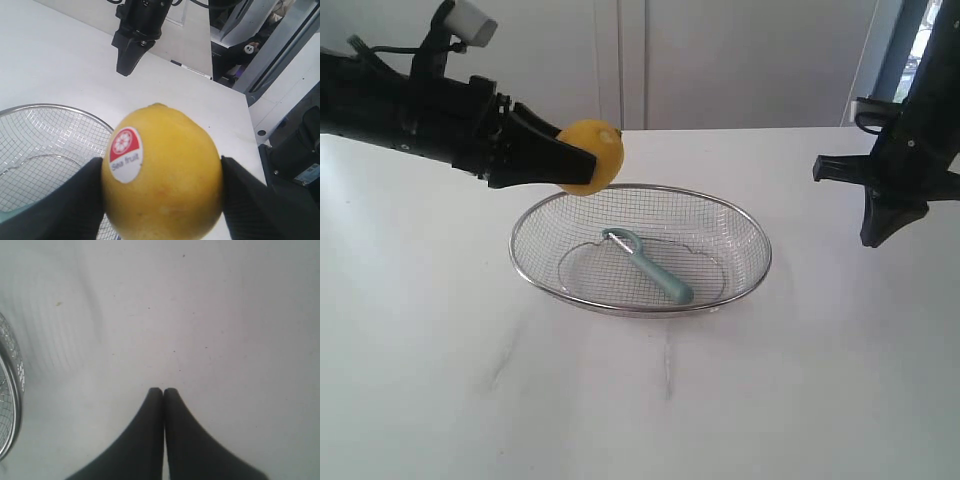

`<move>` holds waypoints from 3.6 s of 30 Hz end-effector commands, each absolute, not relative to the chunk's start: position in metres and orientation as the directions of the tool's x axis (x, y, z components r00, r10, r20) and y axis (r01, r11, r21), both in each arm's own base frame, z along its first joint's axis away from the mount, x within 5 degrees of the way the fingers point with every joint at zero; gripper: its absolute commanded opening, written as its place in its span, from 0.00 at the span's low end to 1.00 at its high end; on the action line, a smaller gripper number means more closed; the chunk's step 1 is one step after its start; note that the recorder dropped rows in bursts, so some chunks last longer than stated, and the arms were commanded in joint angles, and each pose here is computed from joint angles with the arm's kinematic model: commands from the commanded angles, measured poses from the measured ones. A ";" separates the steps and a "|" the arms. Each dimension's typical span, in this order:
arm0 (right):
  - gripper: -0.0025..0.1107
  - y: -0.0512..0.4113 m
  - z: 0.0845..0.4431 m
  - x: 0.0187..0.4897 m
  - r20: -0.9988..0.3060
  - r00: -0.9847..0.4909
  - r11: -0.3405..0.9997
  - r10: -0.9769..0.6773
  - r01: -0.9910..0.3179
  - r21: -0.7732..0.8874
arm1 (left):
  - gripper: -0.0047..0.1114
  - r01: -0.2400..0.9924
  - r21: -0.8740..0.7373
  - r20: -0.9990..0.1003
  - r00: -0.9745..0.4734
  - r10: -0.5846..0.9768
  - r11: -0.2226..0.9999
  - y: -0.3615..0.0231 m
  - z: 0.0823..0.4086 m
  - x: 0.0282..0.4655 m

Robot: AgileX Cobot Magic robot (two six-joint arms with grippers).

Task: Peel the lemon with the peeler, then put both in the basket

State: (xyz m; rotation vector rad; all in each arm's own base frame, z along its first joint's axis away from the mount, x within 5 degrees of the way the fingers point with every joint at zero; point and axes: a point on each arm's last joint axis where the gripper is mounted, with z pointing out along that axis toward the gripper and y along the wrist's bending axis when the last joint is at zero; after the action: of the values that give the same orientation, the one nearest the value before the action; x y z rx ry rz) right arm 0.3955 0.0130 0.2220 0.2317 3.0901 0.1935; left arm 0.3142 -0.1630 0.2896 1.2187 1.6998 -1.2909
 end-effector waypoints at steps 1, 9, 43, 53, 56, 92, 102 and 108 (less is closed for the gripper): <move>0.02 0.010 0.227 0.395 -0.040 -0.988 0.982 0.152 0.147 0.121 | 0.04 0.939 -0.339 -0.906 -0.341 0.253 0.052 -0.163 0.296 0.312; 0.02 0.010 0.227 0.395 -0.040 -0.988 0.982 0.152 0.147 0.121 | 0.04 0.892 -0.425 -0.850 -0.451 0.272 0.152 -0.161 0.291 0.317; 0.02 0.010 0.227 0.395 -0.040 -0.988 0.982 0.152 0.147 0.121 | 0.04 0.763 -0.141 -0.507 -0.603 0.616 0.631 -0.190 0.302 0.323; 0.02 0.010 0.227 0.395 -0.040 -0.988 0.982 0.152 0.147 0.121 | 0.04 0.762 0.035 -0.510 -0.543 0.667 0.647 -0.205 0.312 0.322; 0.02 0.010 0.227 0.395 -0.040 -0.988 0.982 0.152 0.147 0.121 | 0.04 0.749 0.062 -0.477 -0.559 0.679 0.660 -0.204 0.309 0.327; 0.02 0.010 0.227 0.395 -0.040 -0.988 0.982 0.152 0.147 0.121 | 0.04 0.755 0.000 -0.346 -0.615 0.709 0.655 -0.246 0.209 0.374; 0.02 0.010 0.227 0.395 -0.040 -0.988 0.982 0.152 0.147 0.121 | 0.33 0.755 0.001 -0.350 -0.614 0.707 0.656 -0.246 0.208 0.374; 0.02 0.010 0.227 0.395 -0.040 -0.988 0.982 0.150 0.144 0.121 | 0.67 0.755 0.001 -0.350 -0.614 0.707 0.656 -0.246 0.208 0.374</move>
State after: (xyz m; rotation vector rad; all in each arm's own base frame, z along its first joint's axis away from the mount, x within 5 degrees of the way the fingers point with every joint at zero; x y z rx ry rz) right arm 0.3955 0.0130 0.2220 0.2317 3.0901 0.1935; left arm 0.3761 -0.2437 0.2031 1.1814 2.5573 -0.1854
